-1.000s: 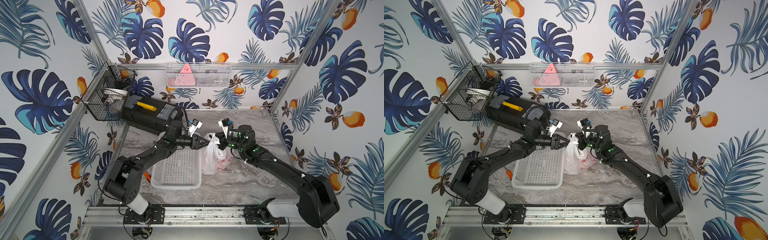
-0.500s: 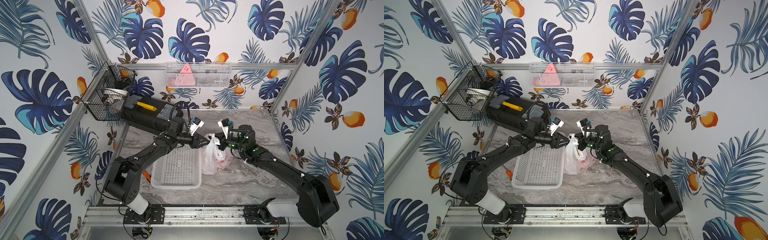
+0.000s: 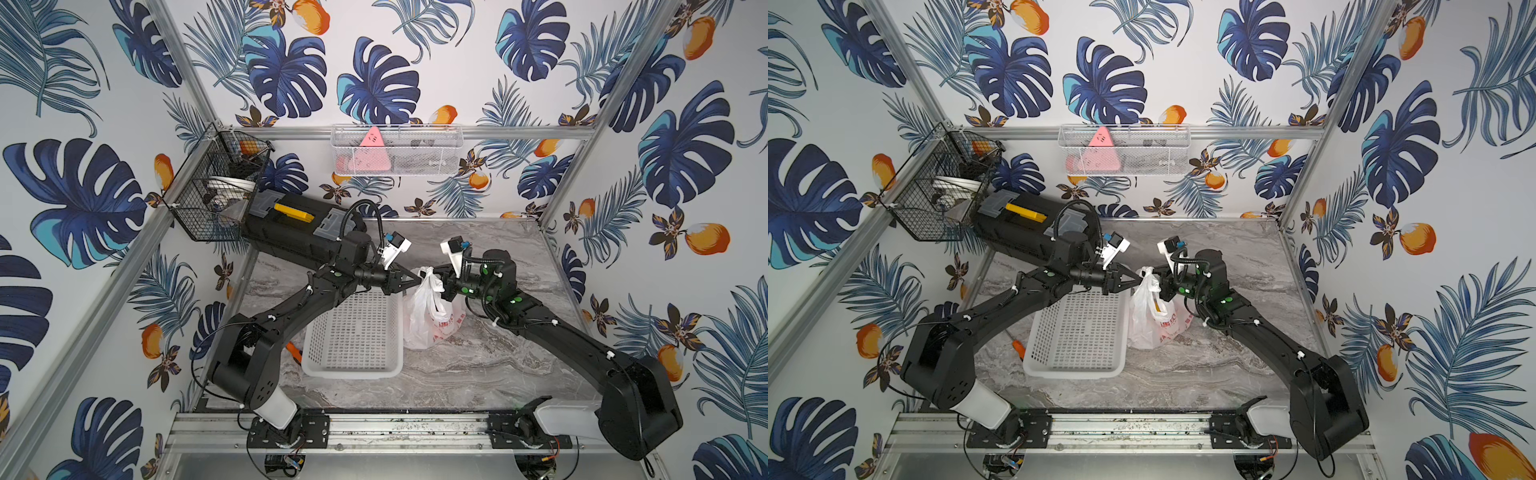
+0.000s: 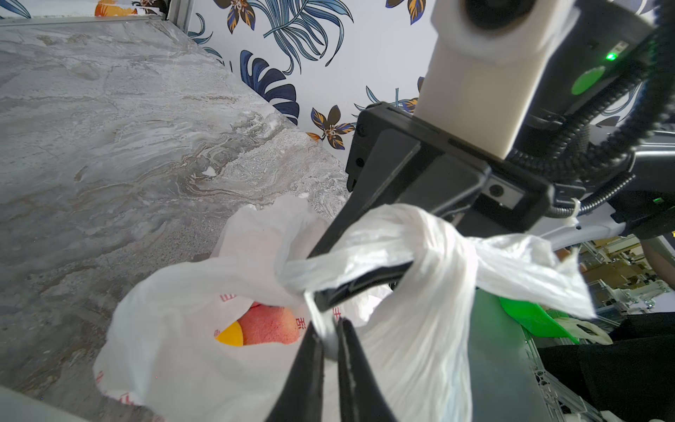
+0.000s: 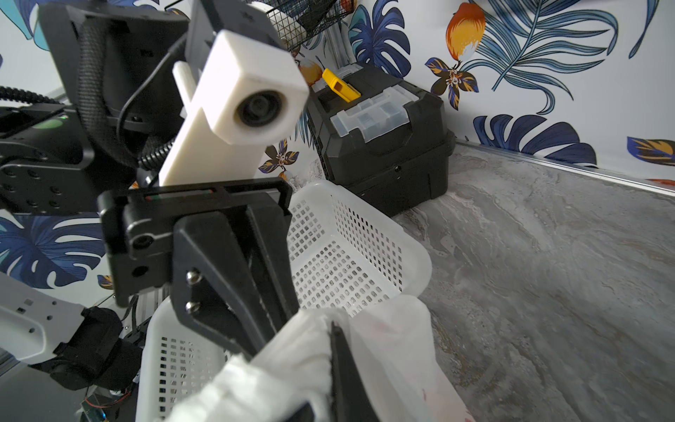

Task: Place the peach into a plastic bag & tie a knot
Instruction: Tie the plastic bag at the center of the board.

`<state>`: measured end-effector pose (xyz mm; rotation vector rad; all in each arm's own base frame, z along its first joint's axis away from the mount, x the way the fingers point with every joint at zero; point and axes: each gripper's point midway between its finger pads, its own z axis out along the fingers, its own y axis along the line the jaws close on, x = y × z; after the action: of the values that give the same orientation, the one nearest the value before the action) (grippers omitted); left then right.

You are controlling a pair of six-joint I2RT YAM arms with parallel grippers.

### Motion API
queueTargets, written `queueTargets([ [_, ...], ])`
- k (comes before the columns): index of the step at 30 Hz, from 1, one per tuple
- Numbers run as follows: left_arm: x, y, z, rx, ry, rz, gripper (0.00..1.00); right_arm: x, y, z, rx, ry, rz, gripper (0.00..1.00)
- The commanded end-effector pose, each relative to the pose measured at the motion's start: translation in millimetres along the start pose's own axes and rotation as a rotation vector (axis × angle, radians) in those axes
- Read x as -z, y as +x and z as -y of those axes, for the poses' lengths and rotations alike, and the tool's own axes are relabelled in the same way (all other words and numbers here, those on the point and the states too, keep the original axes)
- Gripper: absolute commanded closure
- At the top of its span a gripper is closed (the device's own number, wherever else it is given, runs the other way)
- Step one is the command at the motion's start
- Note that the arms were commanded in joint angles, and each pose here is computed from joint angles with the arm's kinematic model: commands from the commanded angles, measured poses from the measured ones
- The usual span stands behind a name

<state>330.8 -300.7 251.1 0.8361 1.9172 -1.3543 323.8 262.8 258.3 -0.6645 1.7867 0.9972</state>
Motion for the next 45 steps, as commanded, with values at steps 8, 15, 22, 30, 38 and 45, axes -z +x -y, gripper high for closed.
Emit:
queueTargets([
  [8,12,1,1,-0.044,-0.038,-0.029,1.0,4,1,6,0.009,0.0,-0.006,0.87],
  [15,14,-2,-1,-0.026,-0.039,-0.007,1.0,-2,-2,5,0.013,-0.036,-0.011,0.87],
  [22,39,-17,-23,0.003,-0.159,0.049,1.0,7,-5,17,-0.001,0.026,0.008,0.79],
  [30,33,-16,-23,0.036,-0.111,0.064,1.0,16,-9,16,-0.052,0.062,0.008,0.72],
  [38,32,-14,-32,0.048,-0.145,0.051,1.0,50,-14,38,-0.353,0.359,-0.083,0.65],
  [45,30,-16,-37,0.056,-0.155,0.063,1.0,65,-31,12,-0.577,0.393,-0.208,0.55],
])
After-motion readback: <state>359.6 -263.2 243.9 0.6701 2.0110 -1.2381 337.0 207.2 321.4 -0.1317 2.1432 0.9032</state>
